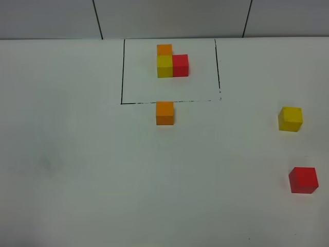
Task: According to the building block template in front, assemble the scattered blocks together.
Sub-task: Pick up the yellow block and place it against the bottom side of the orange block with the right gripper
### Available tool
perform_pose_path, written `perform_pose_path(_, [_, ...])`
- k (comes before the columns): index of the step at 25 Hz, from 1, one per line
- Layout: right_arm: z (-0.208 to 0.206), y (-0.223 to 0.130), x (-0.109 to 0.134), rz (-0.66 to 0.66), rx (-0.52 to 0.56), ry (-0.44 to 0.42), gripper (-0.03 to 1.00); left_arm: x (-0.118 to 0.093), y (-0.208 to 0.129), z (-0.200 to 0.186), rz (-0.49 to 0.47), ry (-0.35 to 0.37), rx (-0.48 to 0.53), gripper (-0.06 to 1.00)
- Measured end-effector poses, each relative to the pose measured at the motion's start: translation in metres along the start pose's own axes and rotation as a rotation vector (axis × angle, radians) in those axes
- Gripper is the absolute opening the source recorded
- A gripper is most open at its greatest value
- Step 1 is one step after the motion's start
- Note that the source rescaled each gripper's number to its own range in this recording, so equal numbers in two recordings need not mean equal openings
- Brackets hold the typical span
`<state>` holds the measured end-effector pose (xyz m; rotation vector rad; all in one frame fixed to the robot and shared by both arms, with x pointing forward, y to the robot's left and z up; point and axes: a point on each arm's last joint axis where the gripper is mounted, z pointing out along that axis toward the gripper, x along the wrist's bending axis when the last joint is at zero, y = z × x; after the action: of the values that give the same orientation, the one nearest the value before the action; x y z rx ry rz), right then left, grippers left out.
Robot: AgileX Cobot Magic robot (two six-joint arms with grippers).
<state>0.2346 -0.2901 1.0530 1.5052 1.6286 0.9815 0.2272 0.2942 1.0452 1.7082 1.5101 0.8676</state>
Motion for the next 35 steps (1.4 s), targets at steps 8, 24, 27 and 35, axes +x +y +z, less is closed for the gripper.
perform_pose_path(8, [0.000, 0.000, 0.000, 0.000, 0.000, 0.000, 0.73, 0.000, 0.000, 0.000, 0.000, 0.000, 0.000, 0.71])
perform_pose_path(24, [0.015, 0.021, -0.003, 0.021, 0.159, 0.006, 0.95, 0.000, 0.000, 0.000, 0.000, 0.000, 0.000, 0.71])
perform_pose_path(27, [0.033, 0.036, -0.005, 0.031, 0.255, 0.009, 0.99, 0.000, 0.000, 0.000, 0.000, 0.000, 0.000, 0.71])
perform_pose_path(35, [0.120, 0.060, -0.015, 0.039, 0.493, 0.010, 1.00, 0.000, 0.000, 0.000, 0.001, 0.000, 0.000, 0.71])
